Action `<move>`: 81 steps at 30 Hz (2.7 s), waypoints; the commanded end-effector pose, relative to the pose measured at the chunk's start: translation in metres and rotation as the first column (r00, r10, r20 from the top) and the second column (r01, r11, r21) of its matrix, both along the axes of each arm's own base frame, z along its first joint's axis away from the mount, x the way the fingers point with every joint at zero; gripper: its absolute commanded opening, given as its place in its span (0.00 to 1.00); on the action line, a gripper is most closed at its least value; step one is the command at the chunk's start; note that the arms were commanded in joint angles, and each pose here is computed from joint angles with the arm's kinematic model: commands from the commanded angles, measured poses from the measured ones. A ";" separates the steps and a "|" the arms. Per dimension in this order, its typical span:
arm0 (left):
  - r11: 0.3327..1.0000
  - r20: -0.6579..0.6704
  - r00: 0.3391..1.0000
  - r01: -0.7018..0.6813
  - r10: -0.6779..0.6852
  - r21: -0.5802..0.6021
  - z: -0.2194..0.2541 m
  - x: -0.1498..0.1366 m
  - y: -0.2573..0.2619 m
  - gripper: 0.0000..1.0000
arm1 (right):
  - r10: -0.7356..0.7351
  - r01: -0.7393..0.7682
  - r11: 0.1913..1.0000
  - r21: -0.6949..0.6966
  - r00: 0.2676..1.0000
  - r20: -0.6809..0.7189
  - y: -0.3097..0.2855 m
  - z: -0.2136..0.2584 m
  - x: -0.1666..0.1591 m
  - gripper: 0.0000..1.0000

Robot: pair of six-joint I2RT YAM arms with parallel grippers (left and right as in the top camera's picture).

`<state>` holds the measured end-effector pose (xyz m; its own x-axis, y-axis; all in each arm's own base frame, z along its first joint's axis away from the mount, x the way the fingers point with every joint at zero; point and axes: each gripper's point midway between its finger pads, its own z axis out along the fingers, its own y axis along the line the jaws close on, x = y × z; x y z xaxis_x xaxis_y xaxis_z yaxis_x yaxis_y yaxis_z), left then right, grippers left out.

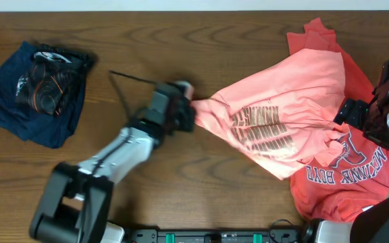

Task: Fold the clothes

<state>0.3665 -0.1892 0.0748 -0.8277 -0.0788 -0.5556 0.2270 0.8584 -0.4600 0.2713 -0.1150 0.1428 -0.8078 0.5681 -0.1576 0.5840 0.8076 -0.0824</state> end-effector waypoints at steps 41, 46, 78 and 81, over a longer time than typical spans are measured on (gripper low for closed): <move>0.994 -0.434 0.894 -0.096 0.112 0.059 -0.081 -0.037 0.002 0.32 | 0.079 -0.079 0.997 0.022 0.997 -0.009 0.003 -0.002 0.000 0.99; 0.995 -0.475 0.874 -0.090 0.102 0.048 -0.079 -0.046 0.003 0.06 | 0.079 -0.079 0.997 0.019 0.997 -0.002 0.003 -0.001 0.002 0.99; 0.744 -0.362 0.672 -0.661 0.646 0.100 0.096 -0.056 0.253 0.77 | 0.541 -0.528 0.774 0.350 0.838 0.068 0.133 -0.069 0.029 0.01; 0.794 -0.392 0.711 -0.600 0.584 0.093 0.094 -0.058 0.227 0.77 | 0.555 -0.532 0.765 0.364 0.831 0.048 0.137 -0.097 0.036 0.01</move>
